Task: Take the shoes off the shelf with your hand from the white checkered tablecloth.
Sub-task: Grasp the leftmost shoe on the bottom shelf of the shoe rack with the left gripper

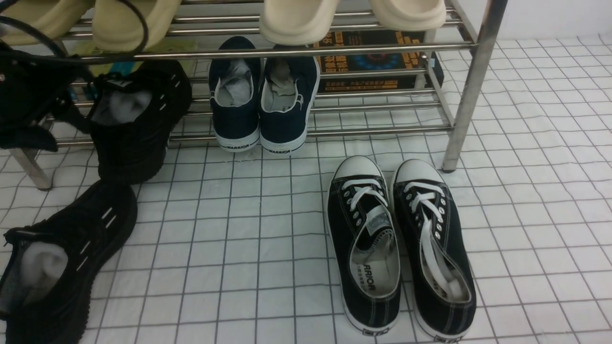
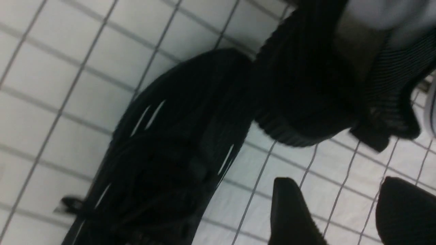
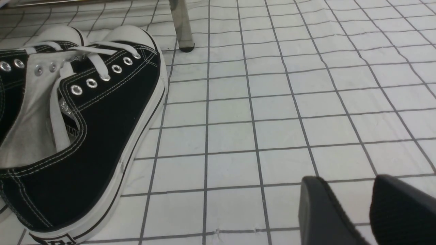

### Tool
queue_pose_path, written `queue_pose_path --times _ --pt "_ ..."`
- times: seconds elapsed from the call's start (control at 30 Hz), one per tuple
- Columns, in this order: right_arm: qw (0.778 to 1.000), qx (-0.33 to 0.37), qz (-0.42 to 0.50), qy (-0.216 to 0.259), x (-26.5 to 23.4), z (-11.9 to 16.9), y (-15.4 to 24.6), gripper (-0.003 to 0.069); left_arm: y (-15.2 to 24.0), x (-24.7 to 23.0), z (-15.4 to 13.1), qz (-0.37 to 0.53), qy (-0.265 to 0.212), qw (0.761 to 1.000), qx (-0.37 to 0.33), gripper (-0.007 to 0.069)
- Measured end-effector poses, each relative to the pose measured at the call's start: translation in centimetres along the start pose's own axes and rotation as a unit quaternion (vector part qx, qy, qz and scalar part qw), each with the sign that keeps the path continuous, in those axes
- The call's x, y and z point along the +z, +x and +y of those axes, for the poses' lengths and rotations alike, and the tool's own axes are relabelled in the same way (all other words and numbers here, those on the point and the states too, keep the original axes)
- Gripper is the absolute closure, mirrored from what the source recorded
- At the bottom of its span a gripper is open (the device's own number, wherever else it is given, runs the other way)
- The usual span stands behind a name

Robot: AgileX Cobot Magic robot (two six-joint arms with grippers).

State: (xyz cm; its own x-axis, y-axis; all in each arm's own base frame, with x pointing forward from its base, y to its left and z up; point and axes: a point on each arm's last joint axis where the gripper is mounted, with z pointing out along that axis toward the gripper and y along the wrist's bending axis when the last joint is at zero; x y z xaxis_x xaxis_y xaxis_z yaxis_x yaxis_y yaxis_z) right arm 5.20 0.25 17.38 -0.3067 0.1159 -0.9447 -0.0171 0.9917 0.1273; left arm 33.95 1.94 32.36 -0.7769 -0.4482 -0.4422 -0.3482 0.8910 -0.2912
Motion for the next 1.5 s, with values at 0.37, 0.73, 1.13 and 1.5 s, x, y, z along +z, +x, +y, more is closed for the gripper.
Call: queue_pose_path --times 0.37,0.73,1.13,1.5 --pt "1.0 0.0 0.0 0.0 0.0 0.0 0.0 0.042 -1.5 4.2 -0.5 -0.05 0.013 0.999 -0.003 0.0251" --pt "1.0 0.0 0.0 0.0 0.0 0.0 0.0 0.042 -1.9 4.1 -0.8 -0.067 0.029 0.997 -0.014 0.0251" --pt "1.0 0.0 0.0 0.0 0.0 0.0 0.0 0.042 -2.2 6.1 -0.2 -0.068 0.004 0.998 0.01 0.025" --pt "1.0 0.0 0.0 0.0 0.0 0.0 0.0 0.042 -1.4 8.8 0.3 -0.016 -0.013 0.999 0.034 0.0571"
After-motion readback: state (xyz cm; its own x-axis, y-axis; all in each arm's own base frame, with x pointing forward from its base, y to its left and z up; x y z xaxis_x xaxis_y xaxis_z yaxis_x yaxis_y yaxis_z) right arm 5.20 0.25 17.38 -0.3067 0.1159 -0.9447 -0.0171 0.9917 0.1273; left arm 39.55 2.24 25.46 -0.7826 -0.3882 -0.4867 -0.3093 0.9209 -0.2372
